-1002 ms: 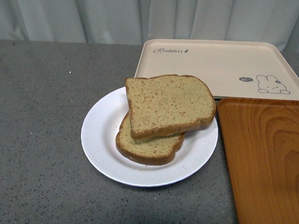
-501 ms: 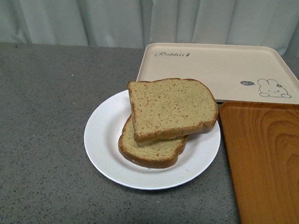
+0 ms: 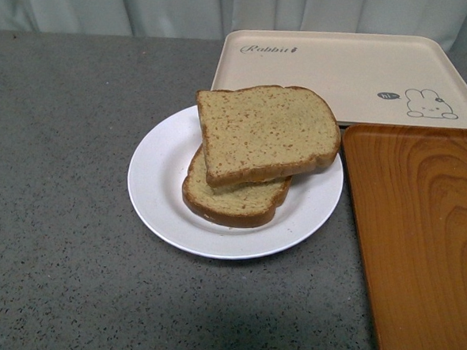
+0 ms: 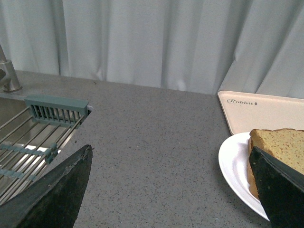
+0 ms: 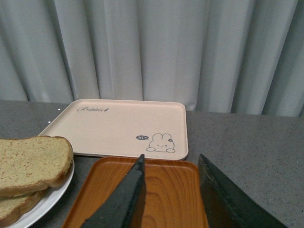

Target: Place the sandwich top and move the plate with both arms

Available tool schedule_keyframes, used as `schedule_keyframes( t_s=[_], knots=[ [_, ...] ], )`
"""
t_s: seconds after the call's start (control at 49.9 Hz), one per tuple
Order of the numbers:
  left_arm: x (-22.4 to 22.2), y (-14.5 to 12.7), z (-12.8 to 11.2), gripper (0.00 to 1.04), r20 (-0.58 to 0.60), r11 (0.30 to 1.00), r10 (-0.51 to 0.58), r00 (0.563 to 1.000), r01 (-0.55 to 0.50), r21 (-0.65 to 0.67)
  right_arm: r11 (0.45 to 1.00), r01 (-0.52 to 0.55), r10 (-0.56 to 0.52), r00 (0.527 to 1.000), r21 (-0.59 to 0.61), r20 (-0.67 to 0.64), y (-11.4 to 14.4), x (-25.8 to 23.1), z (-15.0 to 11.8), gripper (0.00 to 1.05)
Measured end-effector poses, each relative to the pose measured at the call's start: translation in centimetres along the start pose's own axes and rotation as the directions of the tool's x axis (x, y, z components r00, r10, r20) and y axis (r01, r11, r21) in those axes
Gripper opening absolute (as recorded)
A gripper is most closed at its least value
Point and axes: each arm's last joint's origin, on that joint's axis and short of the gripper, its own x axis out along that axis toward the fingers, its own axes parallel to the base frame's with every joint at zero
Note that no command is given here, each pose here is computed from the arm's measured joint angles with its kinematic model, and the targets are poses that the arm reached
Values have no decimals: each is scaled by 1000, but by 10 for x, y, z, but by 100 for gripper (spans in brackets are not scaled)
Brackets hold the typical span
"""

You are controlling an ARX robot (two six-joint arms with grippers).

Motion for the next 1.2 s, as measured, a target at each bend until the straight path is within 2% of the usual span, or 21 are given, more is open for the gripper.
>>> schedule_keyframes(
  t_s=[0.14, 0.401, 0.521, 0.601, 0.621, 0.662, 0.702, 0.742, 0.822, 1.002, 1.203],
  knots=[
    [0, 0, 0, 98, 0, 1000, 0, 1000, 0, 0, 1000, 0, 0, 1000, 0, 0, 0, 0, 0, 58],
    [0, 0, 0, 60, 0, 1000, 0, 1000, 0, 2, 1000, 0, 0, 1000, 0, 0, 0, 0, 0, 96],
    [0, 0, 0, 42, 0, 1000, 0, 1000, 0, 2, 1000, 0, 0, 1000, 0, 0, 0, 0, 0, 95],
    [0, 0, 0, 26, 0, 1000, 1, 1000, -1, 1, 1000, 0, 0, 1000, 0, 0, 0, 0, 0, 96],
    [0, 0, -1, 22, -23, 1000, 11, 1000, -12, -20, 1000, 0, 0, 1000, 0, 0, 0, 0, 0, 96],
    [1, 1, -2, 13, -172, 986, 59, 983, -84, -141, 1000, 0, 0, 1000, 0, 0, 0, 0, 0, 96],
    [2, 2, -8, 4, -311, 950, 94, 946, -178, -256, 1000, 0, 0, 1000, 0, 1, 0, 0, 0, 96],
    [3, 3, -15, 4, -378, 899, 100, 920, -246, -363, 1000, 0, 0, 1000, 0, 1, 0, 0, 0, 96],
    [3, 3, -16, 4, -391, 816, 82, 917, -287, -502, 1000, 0, 0, 1000, 0, 1, 0, 0, 0, 96],
    [8, 3, -17, 5, -412, 746, 67, 909, -319, -585, 1000, 0, 0, 1000, 0, 1, 0, 0, 0, 96],
    [23, 0, -20, 39, -435, 697, 52, 899, -345, -629, 1000, 0, 0, 1000, 0, 1, 0, 0, 0, 96]
  ],
)
